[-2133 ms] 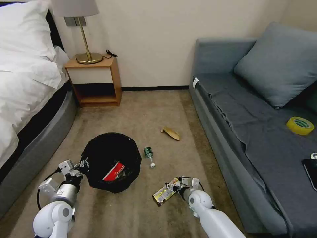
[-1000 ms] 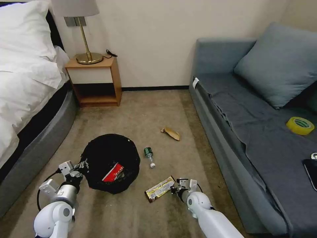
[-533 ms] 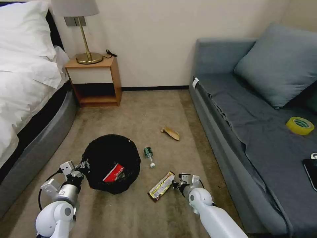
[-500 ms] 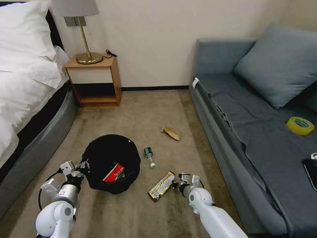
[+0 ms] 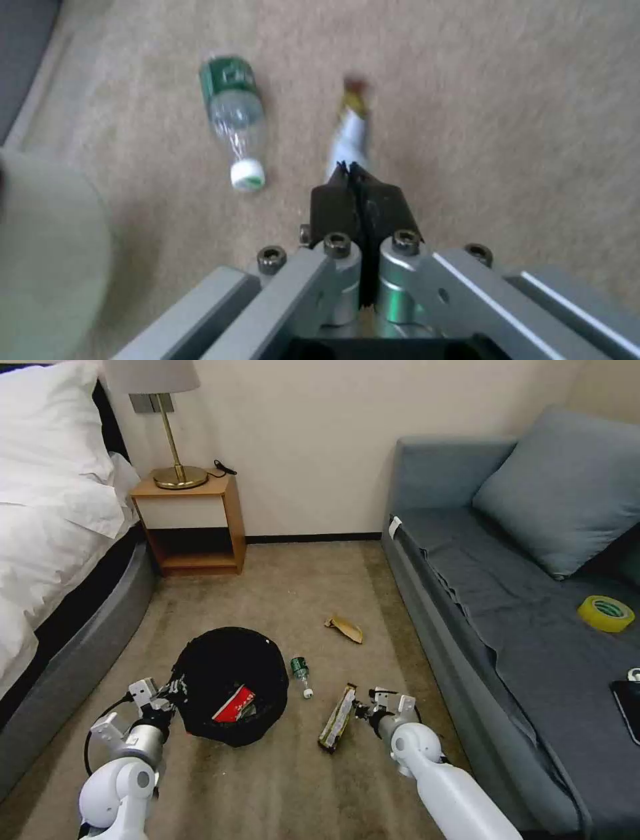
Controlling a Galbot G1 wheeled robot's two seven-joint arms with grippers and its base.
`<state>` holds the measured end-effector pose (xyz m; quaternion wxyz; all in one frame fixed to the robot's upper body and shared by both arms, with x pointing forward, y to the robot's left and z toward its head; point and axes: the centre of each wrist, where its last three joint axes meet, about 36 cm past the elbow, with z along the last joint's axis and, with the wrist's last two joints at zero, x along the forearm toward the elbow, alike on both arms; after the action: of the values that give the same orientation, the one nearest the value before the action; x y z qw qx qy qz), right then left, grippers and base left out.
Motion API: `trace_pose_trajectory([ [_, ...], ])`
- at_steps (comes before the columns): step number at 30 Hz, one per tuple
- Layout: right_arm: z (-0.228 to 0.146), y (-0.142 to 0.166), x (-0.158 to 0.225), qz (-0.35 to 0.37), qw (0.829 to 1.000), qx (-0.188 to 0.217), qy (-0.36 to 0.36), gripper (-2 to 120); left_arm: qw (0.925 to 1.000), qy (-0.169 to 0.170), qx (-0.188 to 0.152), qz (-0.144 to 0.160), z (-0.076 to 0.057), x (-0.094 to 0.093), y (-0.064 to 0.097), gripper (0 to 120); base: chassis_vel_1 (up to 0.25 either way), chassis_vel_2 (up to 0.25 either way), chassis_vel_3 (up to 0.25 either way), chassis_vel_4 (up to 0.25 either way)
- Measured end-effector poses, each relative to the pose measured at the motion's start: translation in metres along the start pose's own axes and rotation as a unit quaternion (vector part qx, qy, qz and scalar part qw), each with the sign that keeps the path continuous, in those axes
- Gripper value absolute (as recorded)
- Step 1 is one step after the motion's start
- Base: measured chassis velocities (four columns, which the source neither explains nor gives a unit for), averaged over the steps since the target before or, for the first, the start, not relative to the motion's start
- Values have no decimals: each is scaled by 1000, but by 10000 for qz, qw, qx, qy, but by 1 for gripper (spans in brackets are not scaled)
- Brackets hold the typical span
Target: Pick up the trash bin, then pick up the garbage on the floor and place it into the trash bin.
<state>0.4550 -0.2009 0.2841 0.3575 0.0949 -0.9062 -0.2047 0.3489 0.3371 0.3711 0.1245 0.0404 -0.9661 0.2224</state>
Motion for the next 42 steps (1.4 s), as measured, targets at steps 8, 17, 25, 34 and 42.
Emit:
trace_pose_trajectory([
  [8,-30,-7,32,-43,9994,130,-328,0,9999,98,-103,18,7,-7,-7,5,0,0,0,0],
  [17,-12,-20,35,109,9961,812,-322,0,9999,43,-152,-51,4,-3,-10,5,0,0,0,0],
  [25,8,-15,10,88,9944,1054,-29,22,9997,-43,-110,-197,0,7,-3,5,0,0,0,0],
  [34,26,7,-25,30,9975,362,606,55,9994,-42,-43,-333,4,13,5,5,0,0,0,0],
  [42,34,0,-61,219,9965,73,806,86,9993,13,-27,-370,8,12,10,5,0,0,0,0],
])
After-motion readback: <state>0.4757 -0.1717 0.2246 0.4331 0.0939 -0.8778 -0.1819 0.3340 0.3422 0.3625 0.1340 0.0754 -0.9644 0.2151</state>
